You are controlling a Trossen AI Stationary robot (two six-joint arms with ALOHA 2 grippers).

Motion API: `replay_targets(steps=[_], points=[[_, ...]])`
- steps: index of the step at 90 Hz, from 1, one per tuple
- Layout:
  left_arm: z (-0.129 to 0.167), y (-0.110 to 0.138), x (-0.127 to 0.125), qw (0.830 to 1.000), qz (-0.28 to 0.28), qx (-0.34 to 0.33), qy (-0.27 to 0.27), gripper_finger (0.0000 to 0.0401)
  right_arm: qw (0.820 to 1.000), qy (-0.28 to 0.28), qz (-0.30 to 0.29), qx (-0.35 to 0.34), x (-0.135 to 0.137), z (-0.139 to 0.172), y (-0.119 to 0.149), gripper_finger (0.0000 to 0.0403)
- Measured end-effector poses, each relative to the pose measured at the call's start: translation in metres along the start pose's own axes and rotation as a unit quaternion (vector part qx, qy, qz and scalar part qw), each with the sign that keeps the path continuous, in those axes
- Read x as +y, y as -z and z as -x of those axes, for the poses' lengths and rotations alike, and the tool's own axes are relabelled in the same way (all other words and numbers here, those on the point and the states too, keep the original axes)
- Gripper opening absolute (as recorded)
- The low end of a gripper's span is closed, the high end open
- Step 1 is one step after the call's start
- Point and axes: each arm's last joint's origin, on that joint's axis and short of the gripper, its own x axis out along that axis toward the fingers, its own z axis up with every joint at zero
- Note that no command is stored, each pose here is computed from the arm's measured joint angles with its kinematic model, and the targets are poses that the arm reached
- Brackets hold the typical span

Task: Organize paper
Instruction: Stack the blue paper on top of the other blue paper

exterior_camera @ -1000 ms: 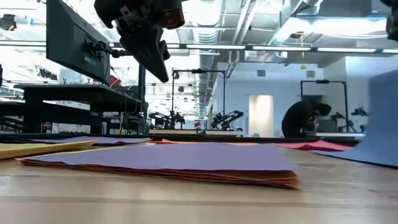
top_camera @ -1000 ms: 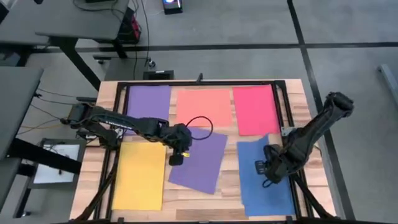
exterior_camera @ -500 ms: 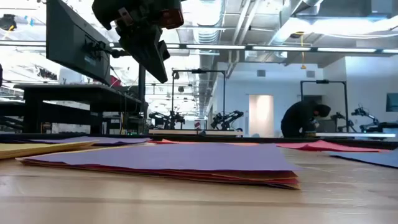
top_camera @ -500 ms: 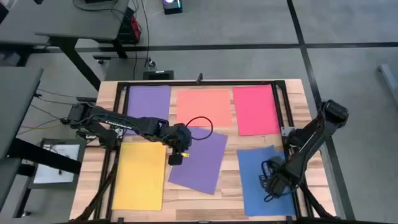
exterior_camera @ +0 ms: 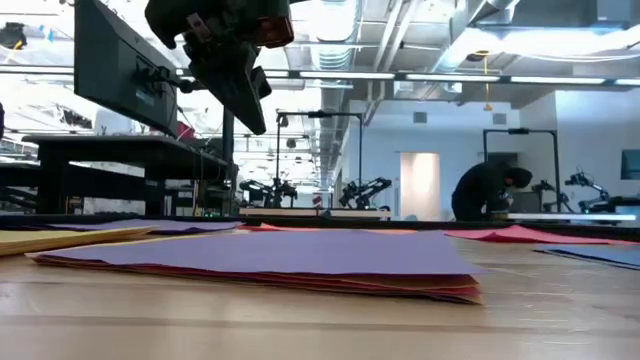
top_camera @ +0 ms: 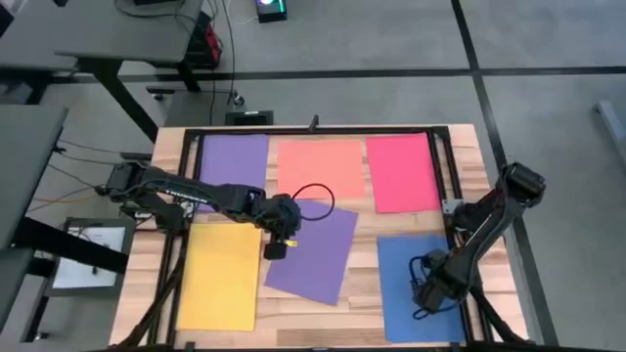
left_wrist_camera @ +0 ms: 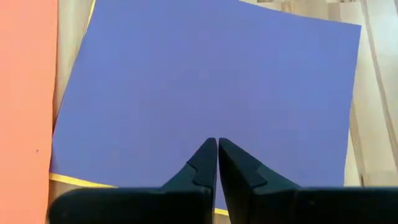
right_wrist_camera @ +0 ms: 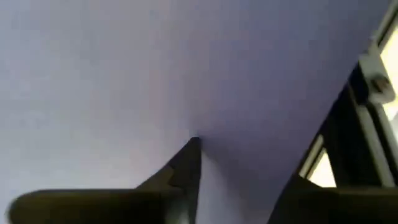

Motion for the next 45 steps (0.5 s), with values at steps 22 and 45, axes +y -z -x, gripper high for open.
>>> replay_targets(steps=[22,45], points=[[0.000,0.000,0.000,1.000,0.000,0.000,0.000,0.0000,1.000,-0.020,0.009,0.017,-0.008,0.022,0.003,0.0172],[0.000,0.000,0.000,1.000,0.000,-0.001,0.000,0.0000,0.999,-0.018,0.025,0.013,-0.032,0.052,0.004,0.0198]])
